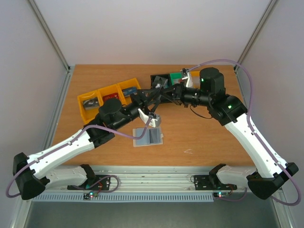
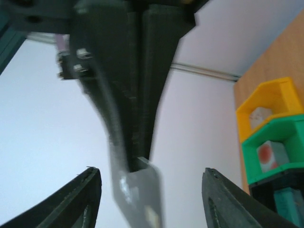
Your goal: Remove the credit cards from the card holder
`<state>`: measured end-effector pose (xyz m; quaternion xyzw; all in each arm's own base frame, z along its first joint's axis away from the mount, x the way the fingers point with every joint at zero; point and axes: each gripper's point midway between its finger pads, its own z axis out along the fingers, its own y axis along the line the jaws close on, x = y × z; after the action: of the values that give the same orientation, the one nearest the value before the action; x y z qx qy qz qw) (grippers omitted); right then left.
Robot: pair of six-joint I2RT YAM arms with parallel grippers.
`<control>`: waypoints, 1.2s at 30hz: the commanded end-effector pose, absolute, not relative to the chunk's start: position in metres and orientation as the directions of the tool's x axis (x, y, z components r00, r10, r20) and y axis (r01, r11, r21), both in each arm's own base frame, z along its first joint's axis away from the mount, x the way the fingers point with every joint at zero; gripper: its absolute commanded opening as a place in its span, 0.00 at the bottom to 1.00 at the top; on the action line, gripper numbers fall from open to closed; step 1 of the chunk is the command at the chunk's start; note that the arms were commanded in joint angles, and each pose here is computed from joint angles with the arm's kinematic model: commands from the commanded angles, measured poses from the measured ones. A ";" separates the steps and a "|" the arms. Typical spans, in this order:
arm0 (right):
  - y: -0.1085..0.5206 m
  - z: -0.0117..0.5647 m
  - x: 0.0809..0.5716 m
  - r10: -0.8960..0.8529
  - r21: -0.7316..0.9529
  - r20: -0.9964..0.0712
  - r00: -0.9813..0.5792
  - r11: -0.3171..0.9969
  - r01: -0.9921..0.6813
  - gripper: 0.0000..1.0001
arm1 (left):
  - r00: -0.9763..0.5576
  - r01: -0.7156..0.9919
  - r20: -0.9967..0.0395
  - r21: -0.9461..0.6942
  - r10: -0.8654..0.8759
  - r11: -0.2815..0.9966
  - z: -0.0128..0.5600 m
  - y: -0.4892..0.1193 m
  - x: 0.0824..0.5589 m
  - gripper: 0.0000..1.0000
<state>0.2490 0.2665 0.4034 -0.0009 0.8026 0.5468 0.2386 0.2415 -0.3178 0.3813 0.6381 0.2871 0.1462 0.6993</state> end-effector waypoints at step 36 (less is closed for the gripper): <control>0.276 0.533 0.138 0.088 0.314 -0.945 -0.314 -0.011 -0.949 0.57 | -0.231 0.969 -0.907 -0.247 -0.353 -0.001 0.545 -0.269 0.134 0.00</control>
<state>0.1545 0.2748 0.5091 -0.3650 0.6053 0.5725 0.4153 0.1430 -0.2688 0.5366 0.3253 0.4863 -0.5972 0.5487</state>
